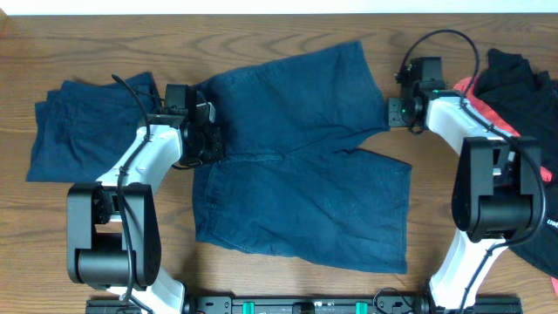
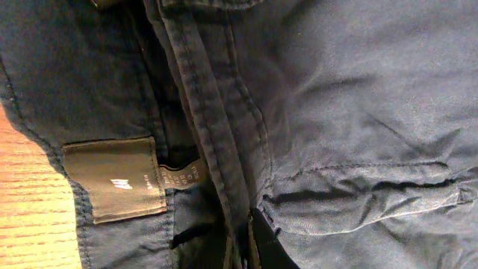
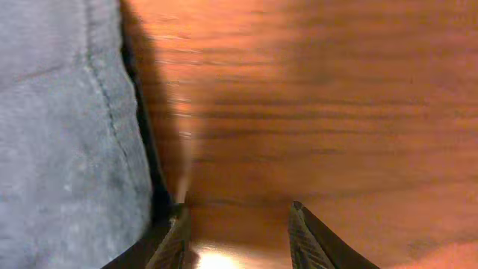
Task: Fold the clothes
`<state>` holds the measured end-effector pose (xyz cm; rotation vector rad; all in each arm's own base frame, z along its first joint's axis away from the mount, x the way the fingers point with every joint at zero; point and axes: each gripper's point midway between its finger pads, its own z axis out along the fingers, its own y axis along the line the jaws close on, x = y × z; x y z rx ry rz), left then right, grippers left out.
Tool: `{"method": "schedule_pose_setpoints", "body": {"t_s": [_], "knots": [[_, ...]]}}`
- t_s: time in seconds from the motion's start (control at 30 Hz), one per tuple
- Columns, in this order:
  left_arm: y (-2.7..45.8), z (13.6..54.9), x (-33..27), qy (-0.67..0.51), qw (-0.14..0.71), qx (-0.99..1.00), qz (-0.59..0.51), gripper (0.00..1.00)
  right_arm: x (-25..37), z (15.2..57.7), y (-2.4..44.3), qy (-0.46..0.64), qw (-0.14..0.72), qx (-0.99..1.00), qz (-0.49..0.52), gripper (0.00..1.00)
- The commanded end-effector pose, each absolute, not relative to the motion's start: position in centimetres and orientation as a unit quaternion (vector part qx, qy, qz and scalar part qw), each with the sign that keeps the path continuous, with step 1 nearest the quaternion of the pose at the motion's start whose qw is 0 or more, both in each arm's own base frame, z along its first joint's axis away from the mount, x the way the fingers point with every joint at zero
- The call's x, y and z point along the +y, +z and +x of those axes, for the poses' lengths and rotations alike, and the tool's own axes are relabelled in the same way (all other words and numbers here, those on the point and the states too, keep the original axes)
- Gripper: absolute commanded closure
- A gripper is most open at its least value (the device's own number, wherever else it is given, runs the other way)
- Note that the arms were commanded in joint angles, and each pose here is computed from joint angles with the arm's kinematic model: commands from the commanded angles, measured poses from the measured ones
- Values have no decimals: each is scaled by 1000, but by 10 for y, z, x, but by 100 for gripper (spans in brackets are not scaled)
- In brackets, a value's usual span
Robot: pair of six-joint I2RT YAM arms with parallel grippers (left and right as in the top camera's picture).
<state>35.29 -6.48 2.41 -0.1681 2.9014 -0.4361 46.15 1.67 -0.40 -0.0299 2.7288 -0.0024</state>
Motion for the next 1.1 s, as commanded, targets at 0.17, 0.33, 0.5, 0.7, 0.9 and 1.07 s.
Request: {"method": "schedule_pose_setpoints", "body": {"t_s": [0.17,0.33,0.5,0.7,0.9,1.07], "knots": [[22,352,-56,-132,101,984,-68,94,44,435,-48,44,138,988,-51,56],[22,352,-56,-132,101,984,-68,94,44,447,-35,41,155,986,-51,55],[19,351,-48,-108,101,986,-72,94,41,450,-16,35,164,985,-50,56],[21,364,-12,-7,135,986,-93,94,12,441,26,-40,175,983,-20,56],[59,402,-9,-2,207,974,-96,94,3,419,74,-36,179,983,16,53],[72,418,-15,-15,238,967,-91,94,54,397,91,99,159,981,-48,53]]}}
